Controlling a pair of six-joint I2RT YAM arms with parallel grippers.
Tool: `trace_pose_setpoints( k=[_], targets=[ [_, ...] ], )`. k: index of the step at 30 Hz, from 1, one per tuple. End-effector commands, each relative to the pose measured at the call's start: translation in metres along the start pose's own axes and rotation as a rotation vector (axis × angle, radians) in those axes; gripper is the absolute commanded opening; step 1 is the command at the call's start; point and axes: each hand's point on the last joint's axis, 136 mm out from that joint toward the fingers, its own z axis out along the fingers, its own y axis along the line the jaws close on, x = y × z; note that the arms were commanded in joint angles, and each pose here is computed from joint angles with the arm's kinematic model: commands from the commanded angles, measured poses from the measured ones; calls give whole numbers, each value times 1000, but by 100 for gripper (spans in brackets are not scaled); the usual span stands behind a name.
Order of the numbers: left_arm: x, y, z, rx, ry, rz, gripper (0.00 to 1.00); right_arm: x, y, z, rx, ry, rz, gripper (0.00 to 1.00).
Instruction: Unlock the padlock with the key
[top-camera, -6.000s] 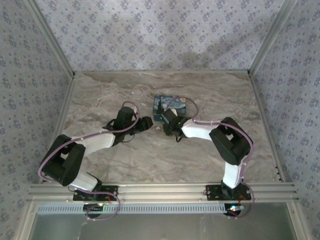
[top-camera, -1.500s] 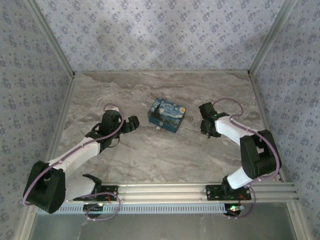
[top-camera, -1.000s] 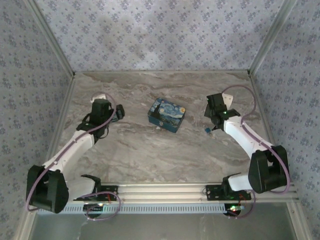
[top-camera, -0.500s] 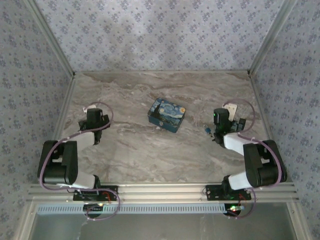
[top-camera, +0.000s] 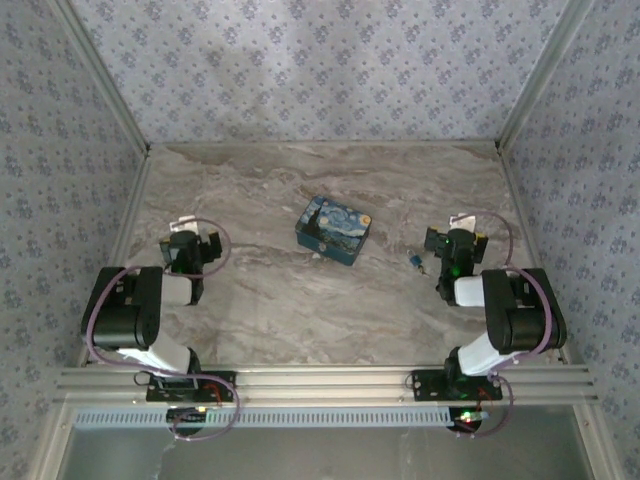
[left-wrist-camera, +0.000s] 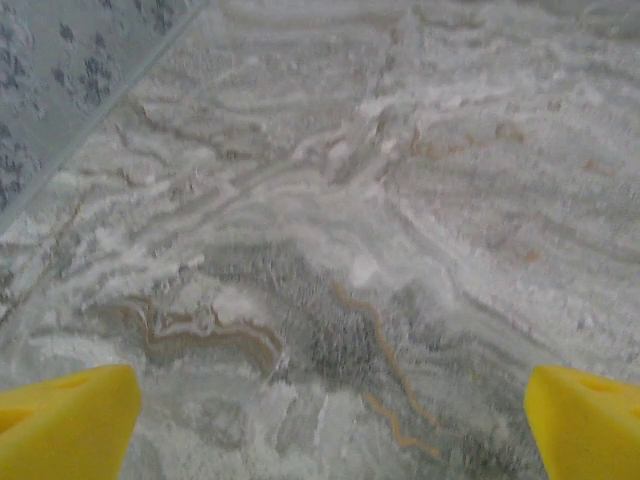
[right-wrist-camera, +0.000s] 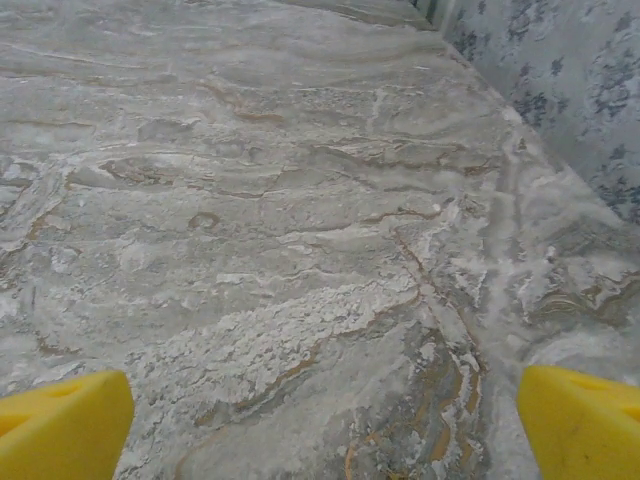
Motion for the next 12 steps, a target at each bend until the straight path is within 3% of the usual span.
trace_pose_setpoints(
  k=[1, 12],
  targets=[
    [-29, -3, -1, 13, -95, -9, 98, -8, 8, 1, -59, -26, -4, 100],
    [-29, -3, -1, 15, -94, -9, 98, -11, 7, 2, -70, -31, 3, 100]
  ],
)
